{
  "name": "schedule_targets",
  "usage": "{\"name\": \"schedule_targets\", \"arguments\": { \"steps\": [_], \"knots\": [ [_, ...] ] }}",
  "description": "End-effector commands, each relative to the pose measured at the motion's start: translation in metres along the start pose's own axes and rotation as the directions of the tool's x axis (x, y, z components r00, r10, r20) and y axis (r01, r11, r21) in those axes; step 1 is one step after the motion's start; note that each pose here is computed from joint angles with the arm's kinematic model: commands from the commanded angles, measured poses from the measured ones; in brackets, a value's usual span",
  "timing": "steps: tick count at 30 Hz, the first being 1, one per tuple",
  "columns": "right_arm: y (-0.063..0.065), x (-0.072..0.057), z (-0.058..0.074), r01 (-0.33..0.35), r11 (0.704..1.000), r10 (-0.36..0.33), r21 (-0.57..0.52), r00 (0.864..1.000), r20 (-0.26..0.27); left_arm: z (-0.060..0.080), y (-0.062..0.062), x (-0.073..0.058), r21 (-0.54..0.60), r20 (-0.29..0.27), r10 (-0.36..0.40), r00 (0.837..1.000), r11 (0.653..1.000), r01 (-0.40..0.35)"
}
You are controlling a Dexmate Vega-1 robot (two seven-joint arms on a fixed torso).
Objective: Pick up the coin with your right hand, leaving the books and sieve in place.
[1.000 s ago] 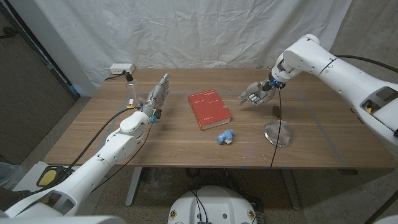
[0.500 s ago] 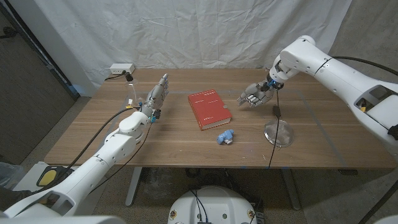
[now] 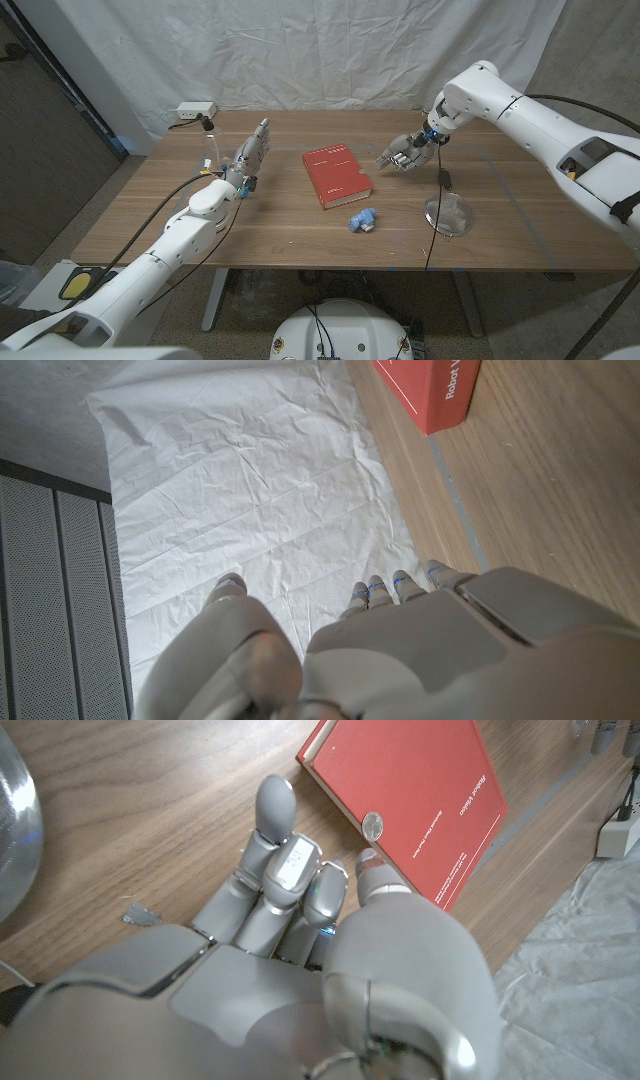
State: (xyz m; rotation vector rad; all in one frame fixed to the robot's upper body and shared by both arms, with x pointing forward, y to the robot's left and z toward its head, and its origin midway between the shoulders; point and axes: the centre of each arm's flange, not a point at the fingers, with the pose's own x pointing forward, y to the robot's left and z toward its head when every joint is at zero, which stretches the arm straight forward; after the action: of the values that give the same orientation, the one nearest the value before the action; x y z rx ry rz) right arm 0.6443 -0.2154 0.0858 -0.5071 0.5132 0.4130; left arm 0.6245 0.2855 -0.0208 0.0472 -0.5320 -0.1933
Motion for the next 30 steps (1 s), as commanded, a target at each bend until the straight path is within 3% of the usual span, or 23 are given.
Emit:
{"name": "schedule_targets", "arguments": {
  "steps": [1,7,30],
  "knots": [
    [0.004,0.008,-0.003,-0.005,1.0,0.005,0.013,1.0,-0.008,-0.004,-0.005,0.005,0.004,-0.016,-0.018,1.0,1.0,0.018],
    [0.005,0.012,-0.001,-0.009,1.0,0.009,0.011,1.0,-0.017,-0.006,-0.009,0.007,0.0,-0.016,-0.031,0.999,1.0,0.031],
    [0.015,0.029,0.012,0.049,0.999,-0.049,0.0,0.999,-0.015,-0.013,0.002,-0.003,-0.003,-0.027,-0.009,1.0,1.0,0.009]
  ]
}}
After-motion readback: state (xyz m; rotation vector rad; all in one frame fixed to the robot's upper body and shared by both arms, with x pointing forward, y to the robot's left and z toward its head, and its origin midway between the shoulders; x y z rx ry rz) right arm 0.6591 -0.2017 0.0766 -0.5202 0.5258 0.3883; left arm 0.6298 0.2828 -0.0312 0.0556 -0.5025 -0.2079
